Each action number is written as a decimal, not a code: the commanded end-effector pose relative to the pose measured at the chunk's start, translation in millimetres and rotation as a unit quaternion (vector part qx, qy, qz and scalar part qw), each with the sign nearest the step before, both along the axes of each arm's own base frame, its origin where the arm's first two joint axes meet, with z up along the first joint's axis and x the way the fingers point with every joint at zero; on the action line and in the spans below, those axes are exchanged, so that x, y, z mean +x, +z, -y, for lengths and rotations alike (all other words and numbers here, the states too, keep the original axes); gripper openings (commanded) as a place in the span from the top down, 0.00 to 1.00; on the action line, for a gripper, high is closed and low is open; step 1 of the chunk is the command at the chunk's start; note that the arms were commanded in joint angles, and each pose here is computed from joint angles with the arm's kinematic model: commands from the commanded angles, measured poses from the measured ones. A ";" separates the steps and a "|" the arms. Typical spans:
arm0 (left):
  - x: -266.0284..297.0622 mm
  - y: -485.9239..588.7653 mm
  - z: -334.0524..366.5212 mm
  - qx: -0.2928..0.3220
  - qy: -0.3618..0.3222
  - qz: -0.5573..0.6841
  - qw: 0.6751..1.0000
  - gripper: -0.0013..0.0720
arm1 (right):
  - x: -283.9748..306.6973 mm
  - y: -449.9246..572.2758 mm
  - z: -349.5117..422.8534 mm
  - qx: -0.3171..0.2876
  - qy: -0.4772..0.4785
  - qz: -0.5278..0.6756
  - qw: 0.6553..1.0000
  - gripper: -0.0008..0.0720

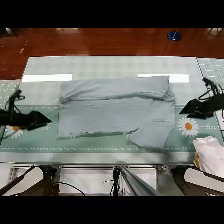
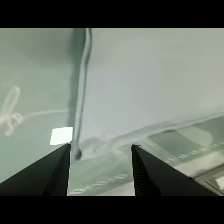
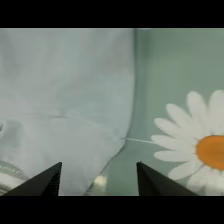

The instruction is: Fold the shirts.

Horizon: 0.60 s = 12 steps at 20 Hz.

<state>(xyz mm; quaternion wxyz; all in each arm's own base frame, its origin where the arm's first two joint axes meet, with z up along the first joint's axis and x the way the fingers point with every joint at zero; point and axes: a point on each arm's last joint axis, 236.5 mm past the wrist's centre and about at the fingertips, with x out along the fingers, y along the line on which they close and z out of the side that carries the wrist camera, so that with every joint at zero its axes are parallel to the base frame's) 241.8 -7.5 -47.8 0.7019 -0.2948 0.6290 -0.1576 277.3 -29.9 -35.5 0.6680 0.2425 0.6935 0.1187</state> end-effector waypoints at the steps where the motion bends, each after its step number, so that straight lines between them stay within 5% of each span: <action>1: -23.7 -12.5 23.5 -0.067 0.020 0.008 0.997 0.34 | -28.0 -12.4 -26.2 0.086 -0.023 -0.001 0.996 0.24; 12: -27.3 -11.3 26.4 -0.072 0.006 0.012 0.997 0.34 | -65.2 -61.7 -44.1 0.086 -0.035 -0.034 0.995 0.24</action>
